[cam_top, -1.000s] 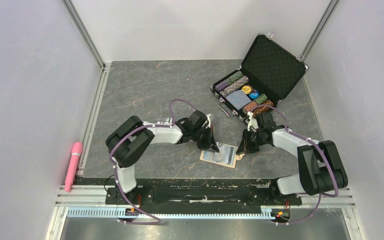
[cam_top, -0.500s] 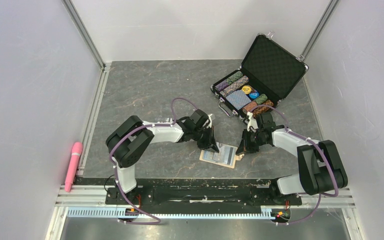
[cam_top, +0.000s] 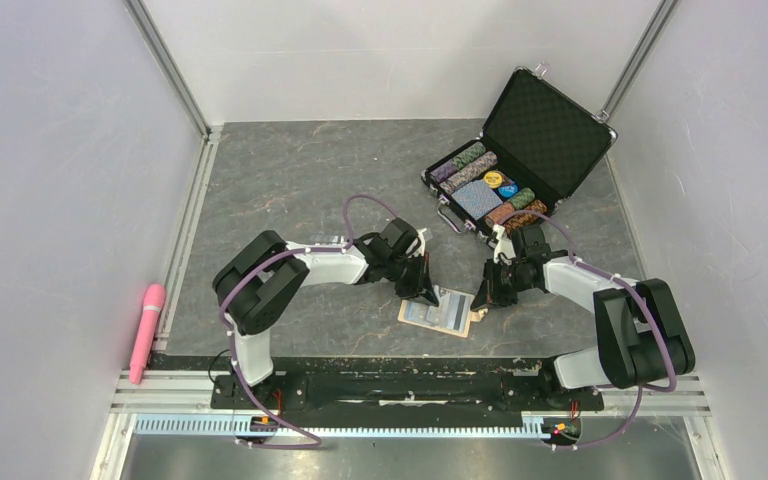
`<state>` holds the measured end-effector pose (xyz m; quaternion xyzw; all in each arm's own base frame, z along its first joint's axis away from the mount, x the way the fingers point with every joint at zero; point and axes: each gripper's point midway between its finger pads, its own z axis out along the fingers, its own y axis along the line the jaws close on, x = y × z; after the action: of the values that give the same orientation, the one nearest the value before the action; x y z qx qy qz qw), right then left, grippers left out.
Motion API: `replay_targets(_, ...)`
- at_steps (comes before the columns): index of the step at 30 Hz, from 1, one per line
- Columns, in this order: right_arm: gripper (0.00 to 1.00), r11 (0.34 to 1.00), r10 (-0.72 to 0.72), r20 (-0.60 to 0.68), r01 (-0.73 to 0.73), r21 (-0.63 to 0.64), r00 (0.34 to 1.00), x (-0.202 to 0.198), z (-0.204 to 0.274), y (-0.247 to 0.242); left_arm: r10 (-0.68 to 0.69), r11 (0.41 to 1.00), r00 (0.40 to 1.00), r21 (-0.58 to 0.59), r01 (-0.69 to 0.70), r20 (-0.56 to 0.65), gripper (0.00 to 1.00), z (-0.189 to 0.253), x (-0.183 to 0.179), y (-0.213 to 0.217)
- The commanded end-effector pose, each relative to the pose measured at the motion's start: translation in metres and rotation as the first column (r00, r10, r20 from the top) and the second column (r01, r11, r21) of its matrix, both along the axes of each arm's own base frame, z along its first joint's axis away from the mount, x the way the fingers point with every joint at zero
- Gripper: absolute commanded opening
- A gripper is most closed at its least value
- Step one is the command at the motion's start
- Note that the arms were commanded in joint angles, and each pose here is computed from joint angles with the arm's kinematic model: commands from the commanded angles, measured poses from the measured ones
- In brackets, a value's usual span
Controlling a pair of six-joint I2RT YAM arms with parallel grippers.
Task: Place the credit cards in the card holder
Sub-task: Insert the credit card into the card holder.
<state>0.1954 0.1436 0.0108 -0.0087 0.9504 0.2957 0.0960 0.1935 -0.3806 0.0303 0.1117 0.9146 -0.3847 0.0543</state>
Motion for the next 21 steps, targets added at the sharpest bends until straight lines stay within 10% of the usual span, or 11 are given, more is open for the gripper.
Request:
replay_targets(1,0.00,0.999,0.012,-0.056,-0.014,-0.042,0.998,-0.011,-0.011,-0.004,-0.019,0.999,0.998,0.044,0.022,-0.060,0.02,-0.019,-0.016,0.001)
replay_targets(21,0.00,0.999,0.011,-0.059,-0.013,-0.039,0.998,-0.003,-0.010,-0.002,-0.075,0.974,0.997,0.218,0.067,0.025,0.50,-0.006,-0.007,0.021)
